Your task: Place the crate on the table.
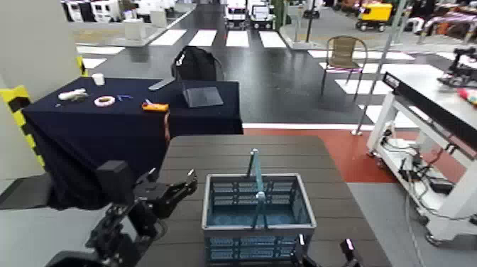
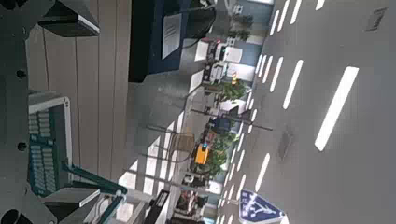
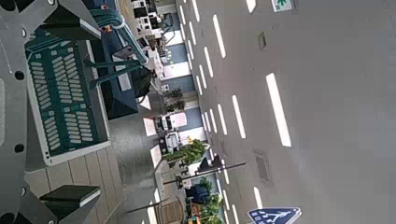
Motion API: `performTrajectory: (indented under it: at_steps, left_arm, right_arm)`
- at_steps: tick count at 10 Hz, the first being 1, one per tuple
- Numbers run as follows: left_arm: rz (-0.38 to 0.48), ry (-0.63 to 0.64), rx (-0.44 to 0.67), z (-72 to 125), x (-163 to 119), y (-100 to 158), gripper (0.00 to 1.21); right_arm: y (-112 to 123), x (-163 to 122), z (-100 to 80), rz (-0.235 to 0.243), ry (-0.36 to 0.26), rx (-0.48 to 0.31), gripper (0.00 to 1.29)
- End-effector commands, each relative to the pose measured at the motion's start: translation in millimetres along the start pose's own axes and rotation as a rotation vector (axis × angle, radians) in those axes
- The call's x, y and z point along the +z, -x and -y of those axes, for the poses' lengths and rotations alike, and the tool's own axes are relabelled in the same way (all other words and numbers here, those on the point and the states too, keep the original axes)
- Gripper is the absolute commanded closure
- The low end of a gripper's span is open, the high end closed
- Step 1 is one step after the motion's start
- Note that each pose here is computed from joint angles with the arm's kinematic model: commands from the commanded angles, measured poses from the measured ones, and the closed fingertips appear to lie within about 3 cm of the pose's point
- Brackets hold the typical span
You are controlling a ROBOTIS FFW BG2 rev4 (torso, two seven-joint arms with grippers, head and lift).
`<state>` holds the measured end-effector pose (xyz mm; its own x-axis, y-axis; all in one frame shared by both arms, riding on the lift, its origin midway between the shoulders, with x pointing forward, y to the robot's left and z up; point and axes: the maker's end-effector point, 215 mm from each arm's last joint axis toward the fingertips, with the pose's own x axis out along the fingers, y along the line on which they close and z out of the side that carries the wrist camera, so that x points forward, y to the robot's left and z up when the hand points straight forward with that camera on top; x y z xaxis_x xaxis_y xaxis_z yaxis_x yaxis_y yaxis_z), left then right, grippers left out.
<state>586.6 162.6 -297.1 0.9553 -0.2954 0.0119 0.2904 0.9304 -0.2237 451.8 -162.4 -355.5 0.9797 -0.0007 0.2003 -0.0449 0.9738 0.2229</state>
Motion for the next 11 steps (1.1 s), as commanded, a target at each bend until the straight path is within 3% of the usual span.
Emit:
performTrajectory:
  at_steps: [1,6,11]
  left_arm:
    - [0.056,-0.035,0.058,-5.3,-9,27,0.1]
    - [0.125,-0.135,0.218,-21.3,-32,85,0.1]
    - [0.16,-0.236,0.283,-24.9,-34,118,0.1]
  right_arm:
    - [0,1,1.0,0.002,0.005,0.0,0.13]
    - [0,2,2.0,-0.001,0.022,-0.001,0.13]
    - [1,2,2.2,-0.012,0.04,-0.002,0.13]
